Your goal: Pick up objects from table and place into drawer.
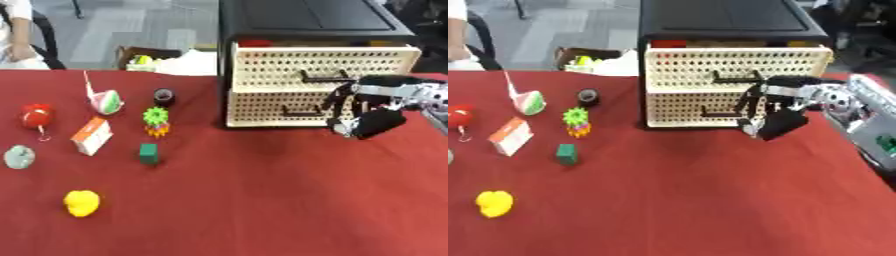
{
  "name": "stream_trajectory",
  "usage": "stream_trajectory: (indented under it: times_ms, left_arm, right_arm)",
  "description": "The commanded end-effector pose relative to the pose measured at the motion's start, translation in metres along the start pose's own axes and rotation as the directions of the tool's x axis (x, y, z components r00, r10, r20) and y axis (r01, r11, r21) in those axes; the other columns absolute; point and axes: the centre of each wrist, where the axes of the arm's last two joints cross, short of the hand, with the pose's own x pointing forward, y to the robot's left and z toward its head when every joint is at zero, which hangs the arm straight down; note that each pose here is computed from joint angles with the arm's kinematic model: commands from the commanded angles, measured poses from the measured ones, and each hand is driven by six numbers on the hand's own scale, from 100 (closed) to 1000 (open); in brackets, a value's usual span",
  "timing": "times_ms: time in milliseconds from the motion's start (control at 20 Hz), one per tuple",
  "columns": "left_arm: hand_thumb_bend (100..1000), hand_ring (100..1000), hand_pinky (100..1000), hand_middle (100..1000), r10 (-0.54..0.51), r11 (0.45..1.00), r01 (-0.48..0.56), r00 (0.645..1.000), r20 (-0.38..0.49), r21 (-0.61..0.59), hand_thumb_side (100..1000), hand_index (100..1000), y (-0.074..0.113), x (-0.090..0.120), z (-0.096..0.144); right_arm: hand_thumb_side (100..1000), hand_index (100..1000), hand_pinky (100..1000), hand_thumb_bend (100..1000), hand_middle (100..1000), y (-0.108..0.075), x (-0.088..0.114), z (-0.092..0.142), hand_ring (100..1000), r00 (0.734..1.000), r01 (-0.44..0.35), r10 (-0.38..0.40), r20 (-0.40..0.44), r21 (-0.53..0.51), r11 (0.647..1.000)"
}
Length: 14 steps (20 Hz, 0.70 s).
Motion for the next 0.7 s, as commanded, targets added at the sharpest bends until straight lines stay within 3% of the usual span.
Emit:
stream_trajectory:
  times_ms: [50,650,700]
  left_arm:
    - [100,556,394,588,0.010,1.000,-0.010,0.999,0.032,0.004,866,769,0.002,0.007,-0.004]
    - [100,557,394,584,0.012,1.000,-0.012,0.999,0.033,-0.002,866,769,0.001,0.008,-0.004]
    - [100,557,395,584,0.012,1.000,-0.012,0.999,0.033,-0.002,868,769,0.001,0.008,-0.004]
  right_arm:
    - [441,844,236,100,658,-0.015,0.001,0.009,446,0.999,-0.037,0.037,-0.015,-0.037,0.999]
    - [441,839,230,100,652,-0.024,-0.016,-0.014,442,0.997,-0.018,0.014,-0.074,-0.051,0.999]
    - [401,839,230,100,652,-0.023,-0.017,-0.016,442,0.997,-0.020,0.016,-0.078,-0.048,0.999]
